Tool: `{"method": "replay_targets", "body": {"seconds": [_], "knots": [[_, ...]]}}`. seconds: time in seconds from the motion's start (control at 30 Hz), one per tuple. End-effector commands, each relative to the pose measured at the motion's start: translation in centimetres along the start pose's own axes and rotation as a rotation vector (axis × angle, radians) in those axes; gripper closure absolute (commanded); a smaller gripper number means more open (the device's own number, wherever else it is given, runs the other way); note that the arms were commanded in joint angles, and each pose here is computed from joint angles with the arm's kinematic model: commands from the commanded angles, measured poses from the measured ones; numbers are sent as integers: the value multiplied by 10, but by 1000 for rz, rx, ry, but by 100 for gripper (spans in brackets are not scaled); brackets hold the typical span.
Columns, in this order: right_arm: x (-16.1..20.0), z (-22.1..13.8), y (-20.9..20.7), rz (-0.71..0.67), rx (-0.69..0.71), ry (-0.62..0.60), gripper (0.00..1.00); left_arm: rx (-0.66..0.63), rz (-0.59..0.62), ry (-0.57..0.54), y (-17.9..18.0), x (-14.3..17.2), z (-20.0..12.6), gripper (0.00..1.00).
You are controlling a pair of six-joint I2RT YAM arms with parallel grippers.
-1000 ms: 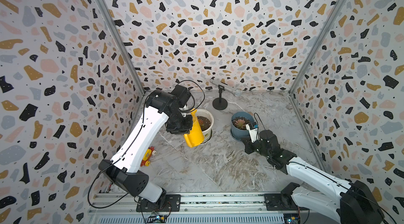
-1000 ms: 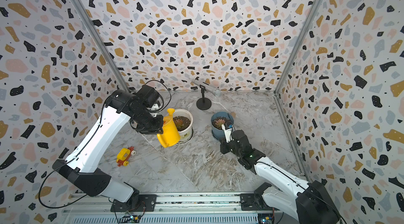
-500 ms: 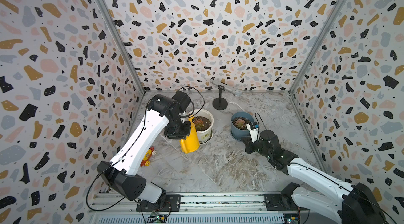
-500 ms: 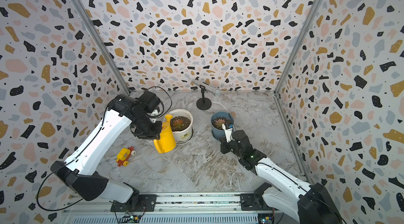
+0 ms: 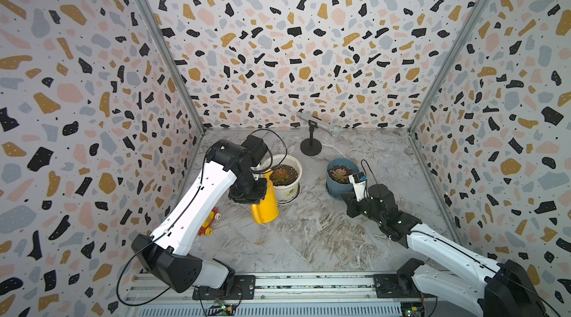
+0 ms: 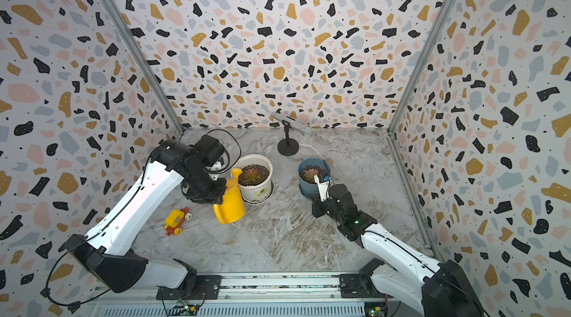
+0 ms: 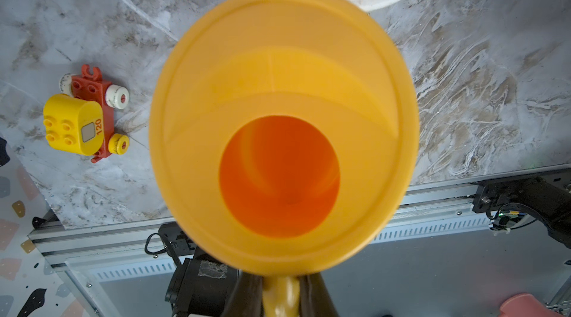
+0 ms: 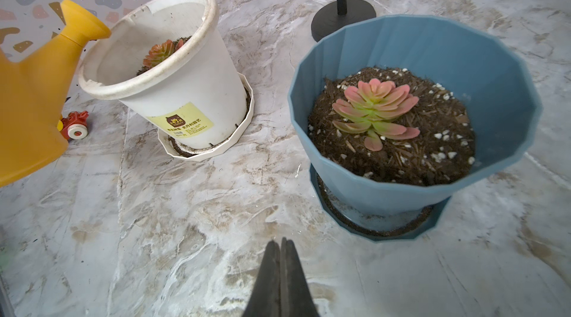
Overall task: Water the succulent around the soil edge
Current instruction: Water the soil of the potted plant with water.
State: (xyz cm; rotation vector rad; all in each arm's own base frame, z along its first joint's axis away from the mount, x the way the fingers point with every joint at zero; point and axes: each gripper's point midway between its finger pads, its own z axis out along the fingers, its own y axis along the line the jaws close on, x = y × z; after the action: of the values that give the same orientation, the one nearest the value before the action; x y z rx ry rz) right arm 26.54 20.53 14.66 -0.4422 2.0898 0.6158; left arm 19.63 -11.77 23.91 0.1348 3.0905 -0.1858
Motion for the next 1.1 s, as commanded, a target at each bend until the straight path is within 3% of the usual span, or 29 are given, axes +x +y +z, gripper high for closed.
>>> {"method": "replay_targets", "body": {"seconds": [0.0, 1.07], "knots": [[-18, -6, 5, -13, -4, -41, 100, -9, 17, -6, 6, 10, -4, 100], [-16, -5, 4, -19, -1, -36, 100, 26, 118, 16, -6, 50, 0, 100]]}}
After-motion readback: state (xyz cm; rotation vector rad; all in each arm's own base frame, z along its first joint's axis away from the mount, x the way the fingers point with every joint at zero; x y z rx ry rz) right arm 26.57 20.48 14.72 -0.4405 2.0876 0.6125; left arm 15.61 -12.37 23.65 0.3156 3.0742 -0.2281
